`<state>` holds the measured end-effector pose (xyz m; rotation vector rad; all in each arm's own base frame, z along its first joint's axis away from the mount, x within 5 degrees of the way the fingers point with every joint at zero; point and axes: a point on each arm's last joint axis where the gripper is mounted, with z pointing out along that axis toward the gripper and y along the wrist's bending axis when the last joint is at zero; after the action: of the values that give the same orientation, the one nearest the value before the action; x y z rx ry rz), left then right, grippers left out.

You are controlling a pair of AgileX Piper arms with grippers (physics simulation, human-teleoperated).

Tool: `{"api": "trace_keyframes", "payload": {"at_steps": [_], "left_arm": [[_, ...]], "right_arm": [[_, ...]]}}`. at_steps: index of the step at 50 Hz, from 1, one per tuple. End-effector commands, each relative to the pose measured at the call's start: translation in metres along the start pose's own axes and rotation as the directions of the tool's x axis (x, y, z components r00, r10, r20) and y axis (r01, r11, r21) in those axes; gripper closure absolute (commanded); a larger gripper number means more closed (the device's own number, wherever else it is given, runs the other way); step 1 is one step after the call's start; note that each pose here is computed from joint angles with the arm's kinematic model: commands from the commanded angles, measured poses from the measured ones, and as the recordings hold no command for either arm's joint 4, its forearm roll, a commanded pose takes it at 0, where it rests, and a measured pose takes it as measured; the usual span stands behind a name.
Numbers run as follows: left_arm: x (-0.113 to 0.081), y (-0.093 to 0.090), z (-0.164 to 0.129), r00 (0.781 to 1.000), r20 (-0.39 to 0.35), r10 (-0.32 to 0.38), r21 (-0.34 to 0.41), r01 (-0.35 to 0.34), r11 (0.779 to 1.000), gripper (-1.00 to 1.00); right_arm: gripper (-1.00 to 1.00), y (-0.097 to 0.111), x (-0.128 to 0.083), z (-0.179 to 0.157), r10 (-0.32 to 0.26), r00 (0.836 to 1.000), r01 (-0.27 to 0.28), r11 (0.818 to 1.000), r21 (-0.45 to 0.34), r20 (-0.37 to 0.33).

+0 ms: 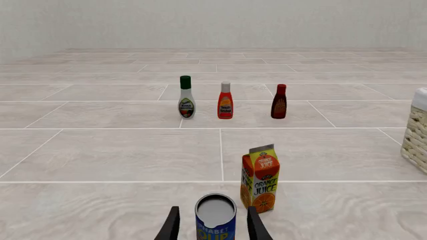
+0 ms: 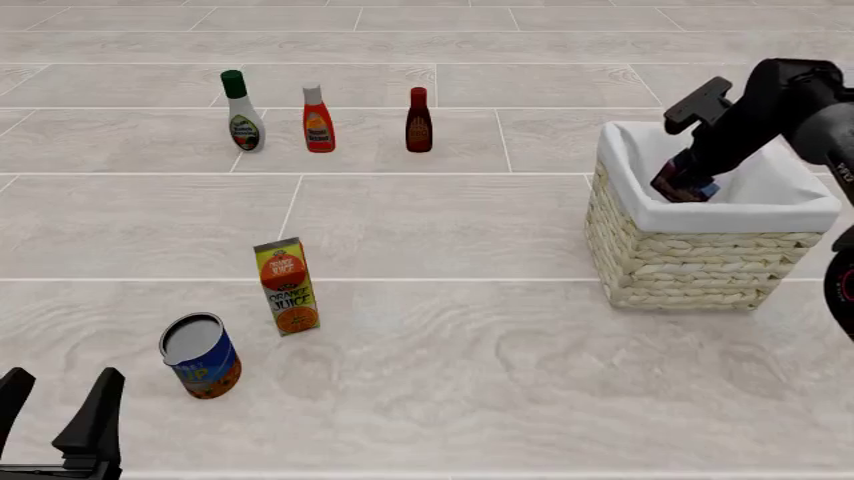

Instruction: Pick the chocolate pudding and place it in the basket.

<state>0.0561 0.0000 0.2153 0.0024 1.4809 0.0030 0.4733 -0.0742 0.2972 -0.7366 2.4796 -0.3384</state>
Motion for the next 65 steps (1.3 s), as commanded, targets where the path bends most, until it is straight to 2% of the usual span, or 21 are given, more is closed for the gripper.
{"api": "trace_keyframes", "payload": {"at_steps": [1, 34, 35, 65], "left_arm": [[0.000, 0.000, 0.000, 1.000, 0.000, 0.000, 0.000, 0.000, 1.000, -1.00], [0.000, 0.000, 0.000, 1.000, 0.000, 0.000, 0.000, 0.000, 1.000, -1.00], [0.000, 0.000, 0.000, 1.000, 0.000, 0.001, 0.000, -0.001, 1.000, -1.00], [0.000, 0.000, 0.000, 1.000, 0.000, 0.001, 0.000, -0.001, 1.000, -1.00]], "right_arm": [[1.00, 0.001, -0.001, 0.005, 0.016, 1.000, -0.016, 1.000, -0.001, 0.001], [1.00, -0.003, 0.002, 0.015, 0.020, 1.000, -0.020, 1.000, -0.002, -0.010], [-1.00, -0.003, 0.004, 0.015, 0.018, 1.000, -0.018, 1.000, -0.003, -0.011], [-1.00, -0.004, 0.003, 0.007, 0.015, 1.000, -0.015, 1.000, 0.007, 0.000]]}}
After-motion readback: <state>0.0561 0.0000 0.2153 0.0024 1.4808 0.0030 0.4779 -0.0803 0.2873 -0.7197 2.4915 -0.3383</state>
